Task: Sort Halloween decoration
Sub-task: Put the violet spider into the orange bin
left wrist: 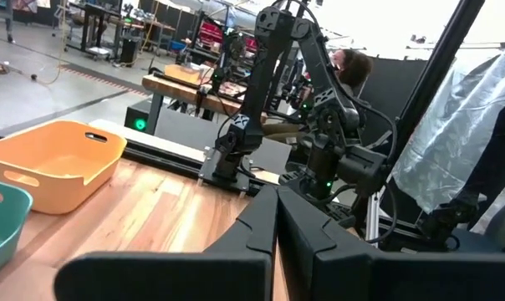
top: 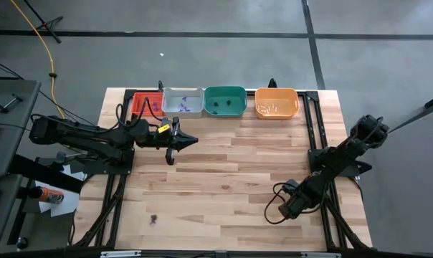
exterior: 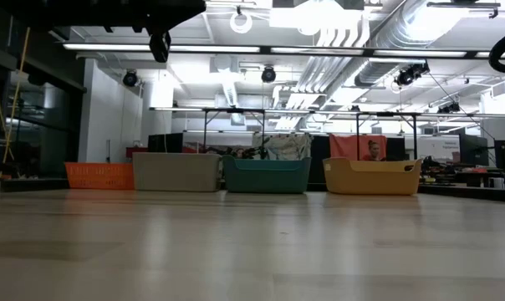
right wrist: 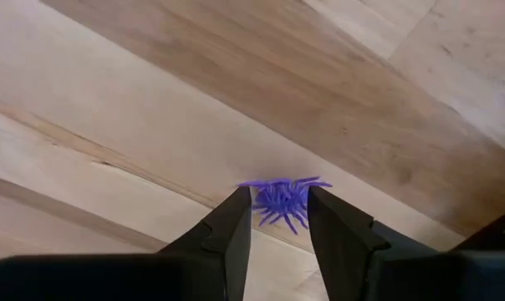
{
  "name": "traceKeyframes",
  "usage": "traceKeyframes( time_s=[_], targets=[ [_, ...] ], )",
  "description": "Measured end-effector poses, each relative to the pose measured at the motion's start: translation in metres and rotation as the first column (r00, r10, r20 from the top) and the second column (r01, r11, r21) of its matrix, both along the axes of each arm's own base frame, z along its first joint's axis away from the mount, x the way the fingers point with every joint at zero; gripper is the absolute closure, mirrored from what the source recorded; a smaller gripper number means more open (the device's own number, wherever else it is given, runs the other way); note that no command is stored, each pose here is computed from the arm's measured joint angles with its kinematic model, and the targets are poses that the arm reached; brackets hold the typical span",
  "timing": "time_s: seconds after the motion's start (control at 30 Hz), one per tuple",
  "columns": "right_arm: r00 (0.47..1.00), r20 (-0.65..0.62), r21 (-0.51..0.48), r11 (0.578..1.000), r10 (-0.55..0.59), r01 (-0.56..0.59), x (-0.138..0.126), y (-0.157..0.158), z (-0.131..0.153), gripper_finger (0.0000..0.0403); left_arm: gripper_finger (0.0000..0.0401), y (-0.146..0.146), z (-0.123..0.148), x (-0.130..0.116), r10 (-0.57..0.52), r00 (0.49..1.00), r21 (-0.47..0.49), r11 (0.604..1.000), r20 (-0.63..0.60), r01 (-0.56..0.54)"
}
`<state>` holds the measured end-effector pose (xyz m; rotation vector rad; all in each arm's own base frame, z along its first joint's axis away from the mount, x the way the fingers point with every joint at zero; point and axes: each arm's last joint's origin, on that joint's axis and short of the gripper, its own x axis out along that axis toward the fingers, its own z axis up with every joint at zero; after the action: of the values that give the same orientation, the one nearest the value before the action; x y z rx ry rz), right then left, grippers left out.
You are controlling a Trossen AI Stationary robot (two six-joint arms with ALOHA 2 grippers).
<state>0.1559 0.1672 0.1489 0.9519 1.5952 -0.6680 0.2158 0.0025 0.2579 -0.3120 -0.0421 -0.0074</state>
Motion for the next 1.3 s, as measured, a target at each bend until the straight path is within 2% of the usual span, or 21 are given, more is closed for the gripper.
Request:
traceKeyframes(
  time_s=[0.13,0.37,0.53,0.63,0.73,0.8,0.9,1.0,1.13,1.23,1.3],
  targets=[
    [1.0,-0.005,-0.003,1.0,0.001,-0.001,-0.001,0.0,0.0,0.031,0.0401,0.0,0.0,0.0,0.0,1.0,0.0,1.0,-0.001,0.0],
    [0.999,0.005,-0.006,0.999,0.032,-0.032,-0.001,0.0,0.0,0.0393,0.0401,0.0,0.0,0.0,0.0,1.0,0.0,1.0,-0.002,0.0],
    [0.989,0.133,-0.04,0.997,0.066,-0.062,0.008,0.004,0.01,0.0401,0.0401,0.0,0.0,0.0,0.0,1.0,0.0,1.0,-0.002,0.0],
    [0.959,0.272,-0.115,0.992,0.08,-0.05,0.014,0.004,0.03,0.0402,0.0401,0.0,0.0,0.0,0.0,1.0,0.0,1.0,-0.003,0.0],
    [0.879,0.459,-0.24,0.971,0.128,-0.016,0.02,0.0,0.058,0.0402,0.0401,0.0,0.0,0.0,0.0,1.0,0.001,1.0,-0.004,0.0],
    [0.791,0.588,-0.33,0.943,0.169,0.043,0.023,-0.003,0.078,0.0402,0.0401,0.0,-0.001,0.0,0.0,1.0,0.001,1.0,-0.007,0.0],
    [0.653,0.712,-0.46,0.874,0.257,0.157,0.026,-0.011,0.104,0.0402,0.0401,0.0,-0.001,0.0,0.0,1.0,0.0,1.0,-0.008,0.0],
    [0.583,0.749,-0.538,0.801,0.314,0.26,0.032,-0.023,0.122,0.0402,0.0401,0.0,-0.001,0.0,0.0,1.0,0.001,1.0,-0.007,0.0],
    [0.546,0.74,-0.617,0.719,0.392,0.321,0.054,-0.042,0.135,0.0403,0.0401,0.0,0.001,0.0,0.0,1.0,0.0,1.0,0.012,0.0],
    [0.483,0.737,-0.645,0.708,0.473,0.29,0.079,-0.058,0.146,0.0403,0.0401,0.0,0.003,0.0,0.0,1.0,0.001,1.0,0.031,0.0],
    [0.413,0.73,-0.665,0.706,0.545,0.244,0.097,-0.071,0.154,0.0403,0.0401,0.0,0.003,0.0,0.0,0.999,0.001,1.0,0.034,0.0]
  ],
)
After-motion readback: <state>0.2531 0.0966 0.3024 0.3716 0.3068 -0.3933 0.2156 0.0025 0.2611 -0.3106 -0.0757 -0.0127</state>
